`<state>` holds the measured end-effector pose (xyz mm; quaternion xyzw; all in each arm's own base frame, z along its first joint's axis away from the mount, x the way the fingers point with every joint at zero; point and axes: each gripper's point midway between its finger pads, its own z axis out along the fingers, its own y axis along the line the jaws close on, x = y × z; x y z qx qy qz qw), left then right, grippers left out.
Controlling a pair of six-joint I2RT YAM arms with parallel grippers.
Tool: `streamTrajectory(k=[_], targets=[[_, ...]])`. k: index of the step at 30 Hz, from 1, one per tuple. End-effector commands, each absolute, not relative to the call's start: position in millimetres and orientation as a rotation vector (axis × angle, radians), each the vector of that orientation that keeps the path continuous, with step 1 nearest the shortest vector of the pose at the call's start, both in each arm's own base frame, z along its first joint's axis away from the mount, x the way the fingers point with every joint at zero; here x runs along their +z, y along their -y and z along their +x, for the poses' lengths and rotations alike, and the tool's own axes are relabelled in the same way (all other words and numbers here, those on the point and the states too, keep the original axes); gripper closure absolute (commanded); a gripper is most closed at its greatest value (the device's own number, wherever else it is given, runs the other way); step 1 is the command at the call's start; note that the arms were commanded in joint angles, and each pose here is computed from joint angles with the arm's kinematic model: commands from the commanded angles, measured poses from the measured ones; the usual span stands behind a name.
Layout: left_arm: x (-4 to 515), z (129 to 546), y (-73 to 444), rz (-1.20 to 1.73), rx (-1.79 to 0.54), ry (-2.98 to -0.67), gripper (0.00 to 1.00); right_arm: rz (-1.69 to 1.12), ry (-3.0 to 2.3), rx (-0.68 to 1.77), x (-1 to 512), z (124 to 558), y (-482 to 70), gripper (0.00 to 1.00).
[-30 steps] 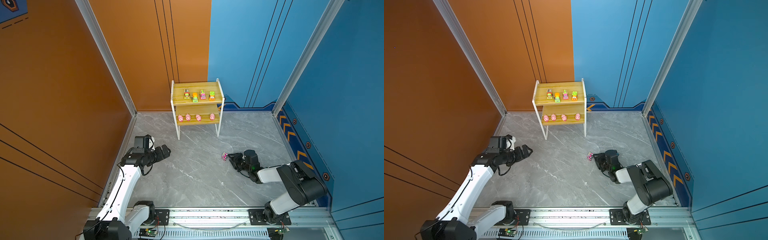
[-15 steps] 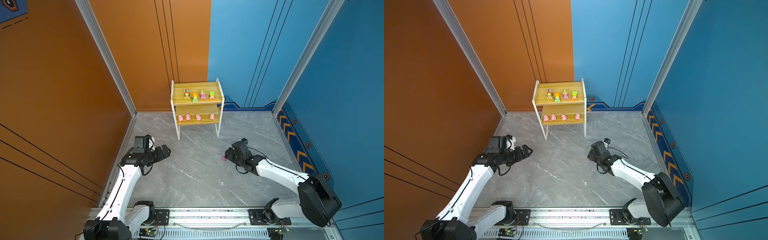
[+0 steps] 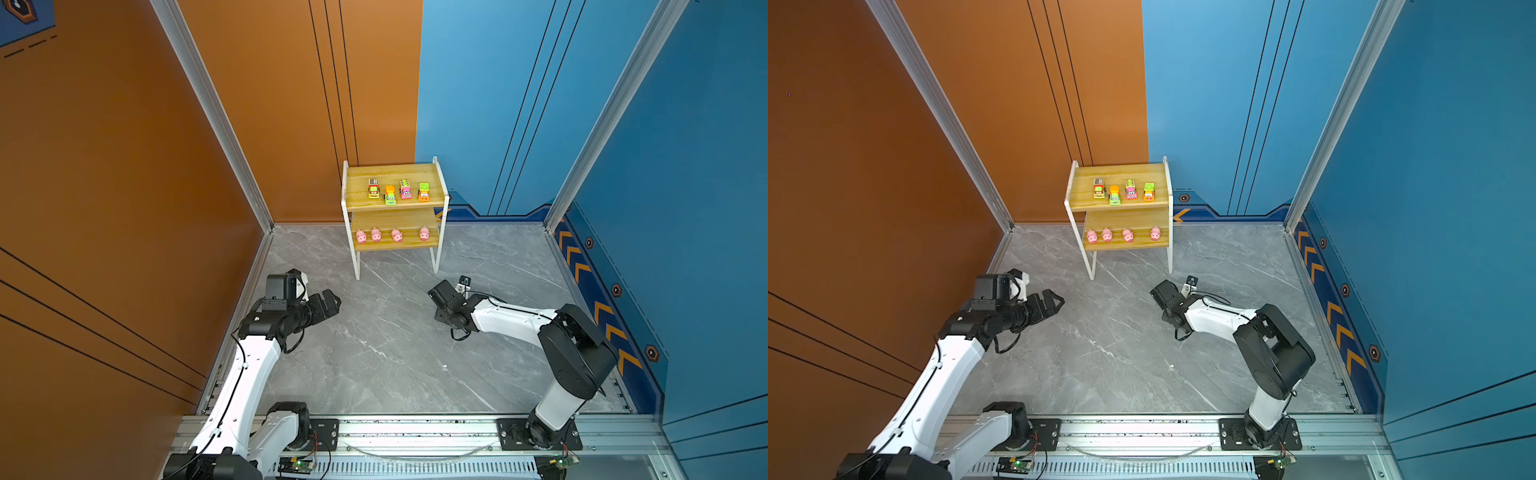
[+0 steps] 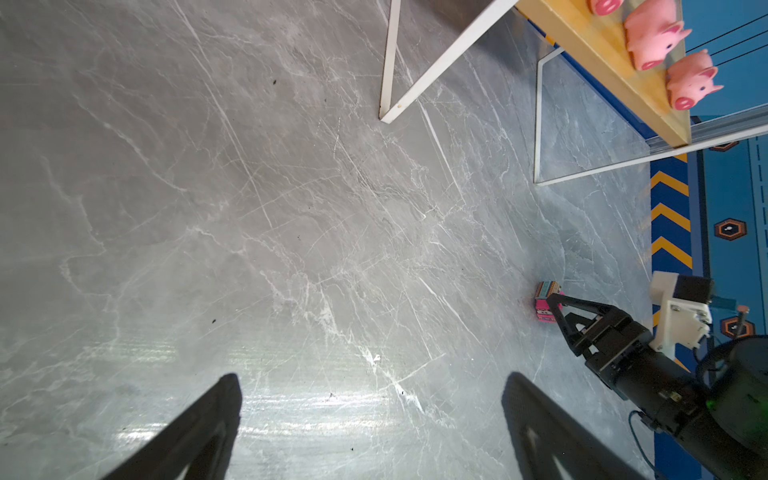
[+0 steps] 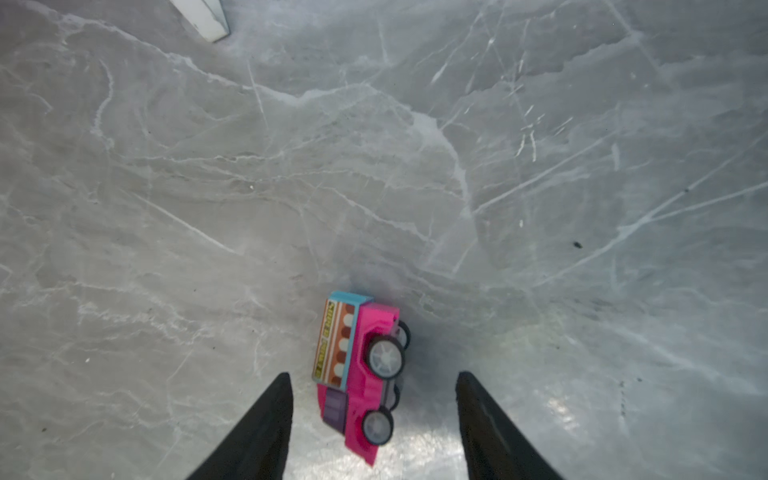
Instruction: Place and organize the plastic toys onto the shelf
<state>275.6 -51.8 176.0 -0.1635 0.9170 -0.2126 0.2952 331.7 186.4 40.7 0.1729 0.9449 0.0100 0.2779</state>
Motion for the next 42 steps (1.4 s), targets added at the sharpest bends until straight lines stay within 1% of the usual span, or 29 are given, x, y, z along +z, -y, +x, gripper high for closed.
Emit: streamTrajectory(k=[1,8,11,15,17,20,25,30,34,42], targets=[[176,272,53,-0.428,-0.587,-2.435,0.01,0.505,-2.528,-0.04,39,336,-183,0.4],[182,272,47,-0.447,-0.583,-2.4,0.01,0.533,-2.539,-0.045,29,348,-184,0.49],[182,272,46,-0.452,-0.584,-2.397,0.01,0.549,-2.539,-0.042,26,349,-181,0.57],[181,272,45,-0.456,-0.583,-2.399,0.01,0.558,-2.541,0.005,26,349,-182,0.7],[181,272,45,-0.457,-0.582,-2.4,0.01,0.562,-2.532,0.052,30,349,-183,0.73],[180,272,45,-0.461,-0.584,-2.403,0.01,0.571,-2.51,0.181,41,351,-186,0.74],[178,273,45,-0.46,-0.584,-2.408,0.01,0.601,-2.47,0.513,55,351,-198,0.74],[177,273,45,-0.464,-0.585,-2.412,0.01,0.731,-2.329,0.85,65,354,-192,0.72],[177,273,47,-0.456,-0.596,-2.413,0.02,0.836,-2.204,1.057,71,362,-182,0.69],[178,273,48,-0.45,-0.595,-2.412,0.02,1.035,-2.026,1.281,65,369,-161,0.68]])
